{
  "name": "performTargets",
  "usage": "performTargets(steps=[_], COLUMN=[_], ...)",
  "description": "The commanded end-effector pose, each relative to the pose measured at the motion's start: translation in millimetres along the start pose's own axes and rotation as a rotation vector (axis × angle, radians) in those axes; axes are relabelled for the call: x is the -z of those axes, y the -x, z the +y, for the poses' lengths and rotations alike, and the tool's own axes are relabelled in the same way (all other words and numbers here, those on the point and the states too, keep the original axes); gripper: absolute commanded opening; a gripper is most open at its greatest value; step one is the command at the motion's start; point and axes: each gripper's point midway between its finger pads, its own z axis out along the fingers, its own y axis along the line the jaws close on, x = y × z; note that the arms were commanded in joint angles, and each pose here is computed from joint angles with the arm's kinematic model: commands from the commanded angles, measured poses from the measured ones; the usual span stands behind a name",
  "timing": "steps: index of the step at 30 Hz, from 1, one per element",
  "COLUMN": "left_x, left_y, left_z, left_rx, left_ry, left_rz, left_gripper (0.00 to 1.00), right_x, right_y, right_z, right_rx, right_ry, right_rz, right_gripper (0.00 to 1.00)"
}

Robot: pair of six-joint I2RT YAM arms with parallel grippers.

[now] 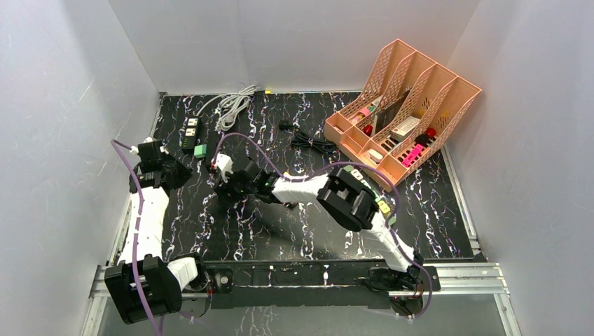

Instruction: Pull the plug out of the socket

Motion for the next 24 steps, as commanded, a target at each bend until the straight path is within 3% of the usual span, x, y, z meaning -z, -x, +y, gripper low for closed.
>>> performTargets(steps=[1, 5, 9, 12, 14, 19, 24], left_x=[3, -3, -10, -13, -14, -14, -14], left_y=[0, -7, -17, -21, -20, -20, -23], left_z=[-13, -16, -16, -14, -13, -12, -9], left_rx=[-0.014, -0.029, -0.028, -0.026, -0.027, -0.029, -0.009], left_ry=[-0.067, -0.095, -0.109, -0.105, -0.100, -0.096, -0.087], left_rz=[0.025, 0.066, 0.119, 0.129, 0.125, 0.120, 0.122], left_gripper=[0.00, 0.00, 0.00, 0.00, 0.00, 0.00, 0.00], right_x=[54, 96, 132, 151, 156, 143, 117], right_y=[7, -32, -70, -87, -87, -18, 80], right_z=[3, -5, -22, -29, -34, -42, -49], right_rx=[0.092, 0.118, 0.156, 0.184, 0.203, 0.217, 0.125], right_ry=[0.046, -0.015, -0.111, -0.150, -0.177, -0.258, -0.319], right_rz=[0.110, 0.268, 0.420, 0.503, 0.502, 0.251, -0.115], right_gripper=[0.12, 0.14, 0.21, 0.35, 0.55, 0.95, 0.98])
